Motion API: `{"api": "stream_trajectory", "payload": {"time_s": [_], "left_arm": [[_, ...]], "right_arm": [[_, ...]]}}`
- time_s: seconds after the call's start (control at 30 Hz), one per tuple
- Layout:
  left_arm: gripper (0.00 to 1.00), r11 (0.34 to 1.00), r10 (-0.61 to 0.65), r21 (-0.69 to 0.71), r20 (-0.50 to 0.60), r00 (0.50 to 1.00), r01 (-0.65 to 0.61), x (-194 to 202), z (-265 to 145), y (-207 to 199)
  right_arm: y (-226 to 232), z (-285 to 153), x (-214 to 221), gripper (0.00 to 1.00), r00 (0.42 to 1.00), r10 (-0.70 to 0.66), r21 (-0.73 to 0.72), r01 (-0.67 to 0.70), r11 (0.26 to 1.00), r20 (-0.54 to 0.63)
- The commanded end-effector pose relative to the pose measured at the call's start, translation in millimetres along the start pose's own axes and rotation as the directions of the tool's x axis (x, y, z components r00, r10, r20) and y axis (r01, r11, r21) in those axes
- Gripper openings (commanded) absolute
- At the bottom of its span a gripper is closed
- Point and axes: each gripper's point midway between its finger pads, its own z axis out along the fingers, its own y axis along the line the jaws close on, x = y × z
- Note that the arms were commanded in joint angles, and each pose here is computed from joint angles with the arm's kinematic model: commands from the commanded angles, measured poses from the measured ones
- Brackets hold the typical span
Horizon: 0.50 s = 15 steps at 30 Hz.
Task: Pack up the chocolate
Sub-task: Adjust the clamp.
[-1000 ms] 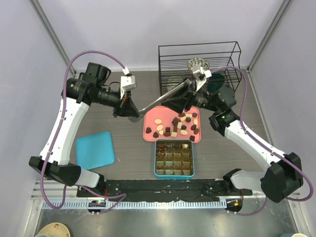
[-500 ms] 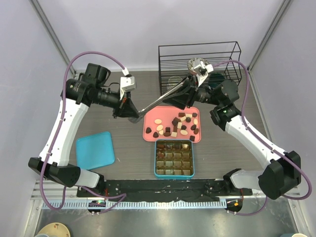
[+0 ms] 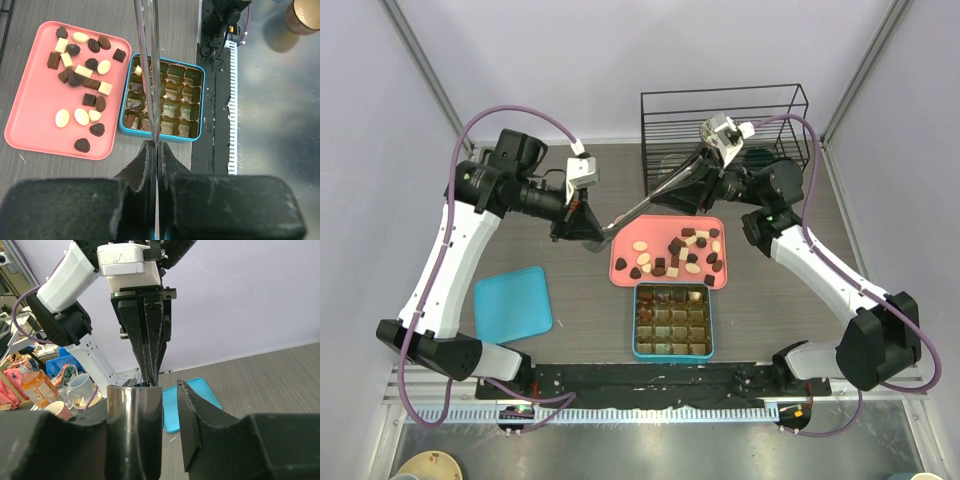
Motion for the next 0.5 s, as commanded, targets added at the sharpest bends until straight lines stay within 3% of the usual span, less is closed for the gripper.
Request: {"api": "stream_trajectory", "payload": {"time_s": [0.0,0.17,0.37,0.47], "left_arm": [[0.00,0.967,-0.215,0.121,-0.102,0.971,0.226,23.8,-10.8,-59.2],[0.00,0.967,-0.211,0.122,-0.102,0.972,0.223,23.5,-10.7,-59.4],[0.01,0.967,-0.214,0.120,-0.107,0.971,0.226,25.2,-10.2,-58.5],[0.02,0.967,-0.214,0.118,-0.105,0.971,0.225,24.0,-10.8,-58.9]], "right_arm": [[18.5,3.2,-27.2,0.41,0.997,-0.058,-0.065,0.061,0.996,0.055],[17.0,3.0,-26.9,0.40,0.997,-0.049,-0.056,0.052,0.997,0.061],[18.6,3.3,-33.0,0.29,0.995,-0.055,-0.047,0.059,0.997,0.082],[19.2,2.6,-32.9,0.20,0.995,-0.054,-0.043,0.058,0.997,0.087]]}}
